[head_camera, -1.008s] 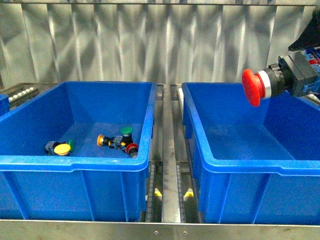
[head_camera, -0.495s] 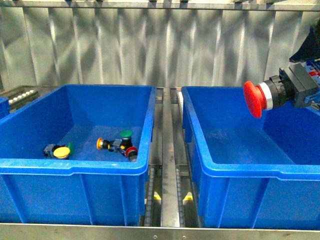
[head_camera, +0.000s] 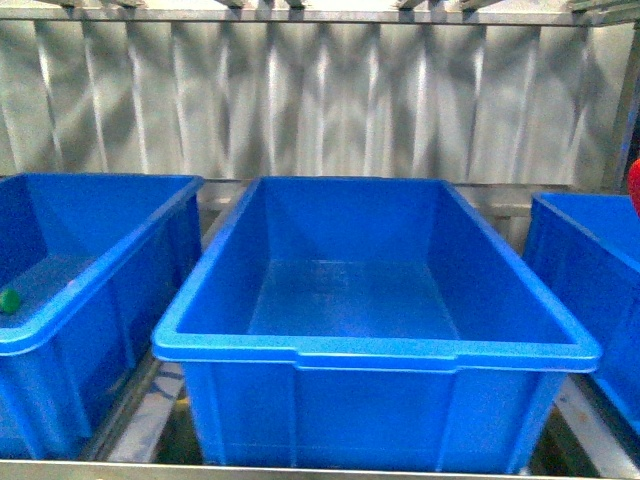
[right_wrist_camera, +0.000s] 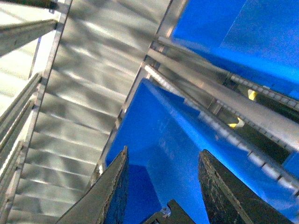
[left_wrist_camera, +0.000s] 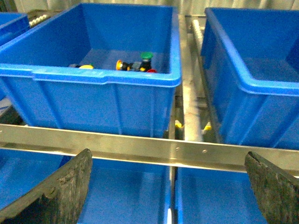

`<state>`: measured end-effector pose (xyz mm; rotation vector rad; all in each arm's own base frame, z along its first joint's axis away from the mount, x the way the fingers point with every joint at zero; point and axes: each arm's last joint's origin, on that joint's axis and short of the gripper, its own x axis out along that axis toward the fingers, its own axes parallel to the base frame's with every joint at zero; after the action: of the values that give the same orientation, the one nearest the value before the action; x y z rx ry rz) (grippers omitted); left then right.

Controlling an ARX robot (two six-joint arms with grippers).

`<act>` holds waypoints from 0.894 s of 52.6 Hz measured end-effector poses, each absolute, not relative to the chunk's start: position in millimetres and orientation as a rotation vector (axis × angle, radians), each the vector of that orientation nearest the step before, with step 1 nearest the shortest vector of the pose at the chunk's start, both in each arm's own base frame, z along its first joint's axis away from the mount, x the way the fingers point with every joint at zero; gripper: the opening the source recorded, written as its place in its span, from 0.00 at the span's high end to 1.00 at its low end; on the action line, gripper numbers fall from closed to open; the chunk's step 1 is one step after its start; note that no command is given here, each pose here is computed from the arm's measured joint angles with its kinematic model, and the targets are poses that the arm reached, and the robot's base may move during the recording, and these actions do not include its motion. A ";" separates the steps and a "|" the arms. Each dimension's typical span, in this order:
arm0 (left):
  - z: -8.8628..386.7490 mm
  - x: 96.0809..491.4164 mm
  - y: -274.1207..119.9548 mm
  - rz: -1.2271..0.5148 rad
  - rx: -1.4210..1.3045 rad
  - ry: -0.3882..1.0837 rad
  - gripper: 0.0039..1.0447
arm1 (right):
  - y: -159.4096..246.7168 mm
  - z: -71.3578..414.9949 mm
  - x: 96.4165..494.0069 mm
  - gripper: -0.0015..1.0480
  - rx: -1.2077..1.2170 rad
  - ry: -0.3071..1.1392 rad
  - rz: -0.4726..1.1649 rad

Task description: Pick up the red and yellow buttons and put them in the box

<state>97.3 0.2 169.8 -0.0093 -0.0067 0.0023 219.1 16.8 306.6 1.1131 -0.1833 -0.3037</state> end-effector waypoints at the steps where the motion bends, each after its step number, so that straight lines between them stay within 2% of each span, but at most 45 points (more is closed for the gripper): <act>1: 169.8 97.3 0.2 0.002 -0.009 -0.007 0.07 | 15.0 306.1 218.5 0.63 1.116 -0.186 -0.308; 11: 169.8 97.3 0.1 -0.002 -0.009 -0.007 0.07 | 6.2 298.9 221.8 0.63 1.046 -0.163 -0.348; 16: 169.8 97.3 0.0 -0.005 -0.007 -0.007 0.07 | -1.3 296.2 236.9 0.63 0.945 -0.140 -0.370; 23: 169.8 97.3 0.1 -0.001 -0.008 -0.007 0.07 | -19.7 307.6 273.9 0.63 0.834 -0.064 -0.376; 41: 169.8 97.3 0.2 0.002 -0.008 -0.007 0.07 | -77.8 318.8 372.7 0.63 0.620 0.008 -0.506; 47: 169.8 97.3 0.2 0.002 -0.008 -0.007 0.07 | -92.6 311.2 406.6 0.63 0.558 0.090 -0.521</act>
<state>97.3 0.2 169.8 -0.0078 -0.0067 0.0019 406.6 -92.6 311.2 0.5576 0.0902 -0.5215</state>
